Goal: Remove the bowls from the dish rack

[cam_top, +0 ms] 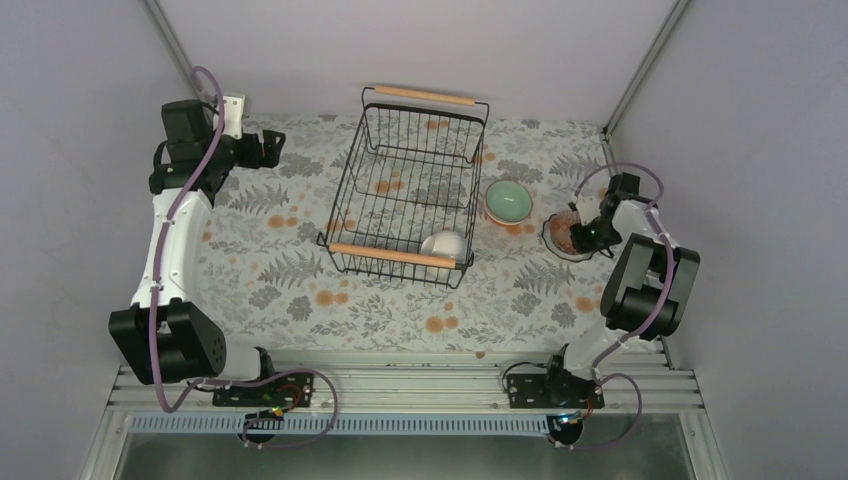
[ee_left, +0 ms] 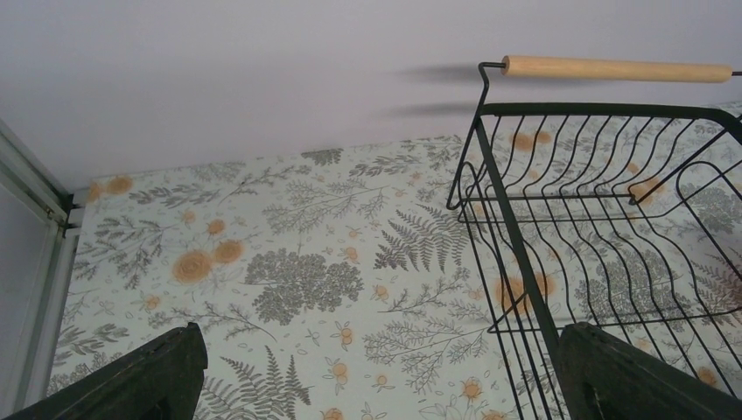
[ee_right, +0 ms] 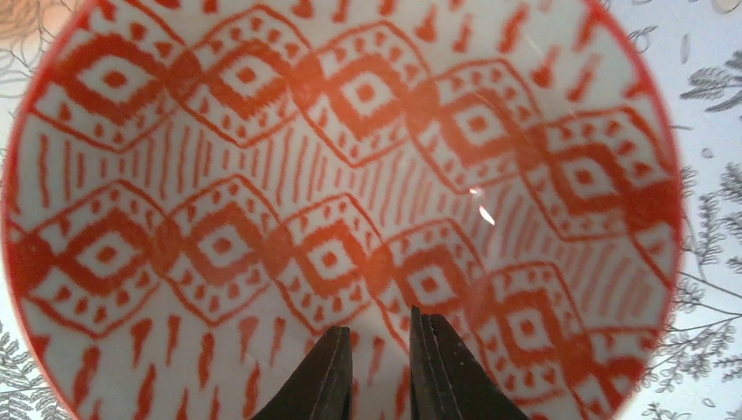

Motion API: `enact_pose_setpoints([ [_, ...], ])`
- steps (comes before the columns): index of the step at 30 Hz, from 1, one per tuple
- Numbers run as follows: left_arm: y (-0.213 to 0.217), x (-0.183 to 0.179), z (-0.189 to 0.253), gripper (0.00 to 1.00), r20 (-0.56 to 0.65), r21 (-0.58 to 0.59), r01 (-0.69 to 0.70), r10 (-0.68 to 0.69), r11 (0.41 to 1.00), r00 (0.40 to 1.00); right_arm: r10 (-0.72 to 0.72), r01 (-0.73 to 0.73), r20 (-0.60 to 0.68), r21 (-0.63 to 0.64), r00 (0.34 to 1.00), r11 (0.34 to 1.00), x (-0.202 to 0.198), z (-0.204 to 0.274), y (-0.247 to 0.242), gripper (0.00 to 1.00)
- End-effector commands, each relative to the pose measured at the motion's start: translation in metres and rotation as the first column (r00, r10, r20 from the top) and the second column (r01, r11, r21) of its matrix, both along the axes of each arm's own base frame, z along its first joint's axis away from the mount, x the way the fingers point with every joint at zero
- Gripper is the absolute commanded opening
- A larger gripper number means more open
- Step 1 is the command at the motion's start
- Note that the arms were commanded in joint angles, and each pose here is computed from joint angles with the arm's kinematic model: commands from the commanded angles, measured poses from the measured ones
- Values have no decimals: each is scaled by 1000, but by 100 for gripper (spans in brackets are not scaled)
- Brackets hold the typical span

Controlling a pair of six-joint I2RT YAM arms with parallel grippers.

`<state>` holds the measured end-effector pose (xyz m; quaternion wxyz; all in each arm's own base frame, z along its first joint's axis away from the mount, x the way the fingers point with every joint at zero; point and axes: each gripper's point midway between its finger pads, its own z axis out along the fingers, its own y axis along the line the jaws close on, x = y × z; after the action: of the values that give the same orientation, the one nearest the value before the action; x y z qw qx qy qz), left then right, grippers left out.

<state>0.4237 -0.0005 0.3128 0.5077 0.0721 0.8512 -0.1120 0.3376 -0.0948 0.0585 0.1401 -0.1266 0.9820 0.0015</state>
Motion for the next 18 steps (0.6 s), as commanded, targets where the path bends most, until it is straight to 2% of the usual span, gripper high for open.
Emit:
enact_pose_setpoints([
  [1, -2, -2, 9, 100, 25, -19, 17, -16, 1000, 1000, 0, 0, -11, 4, 1000, 1000, -4, -10, -2, 17],
  [5, 0, -3, 12, 100, 29, -16, 11, -11, 1000, 1000, 0, 0, -16, -12, 1000, 1000, -10, -4, -4, 17],
  [12, 0, -4, 16, 100, 39, -25, 13, -12, 1000, 999, 47, -50, 134, 18, 990, 999, 1, 46, 9, 18],
  [18, 1, -6, 17, 100, 38, -26, 11, -10, 1000, 999, 36, -39, 92, 34, 995, 999, 4, 28, 7, 18],
])
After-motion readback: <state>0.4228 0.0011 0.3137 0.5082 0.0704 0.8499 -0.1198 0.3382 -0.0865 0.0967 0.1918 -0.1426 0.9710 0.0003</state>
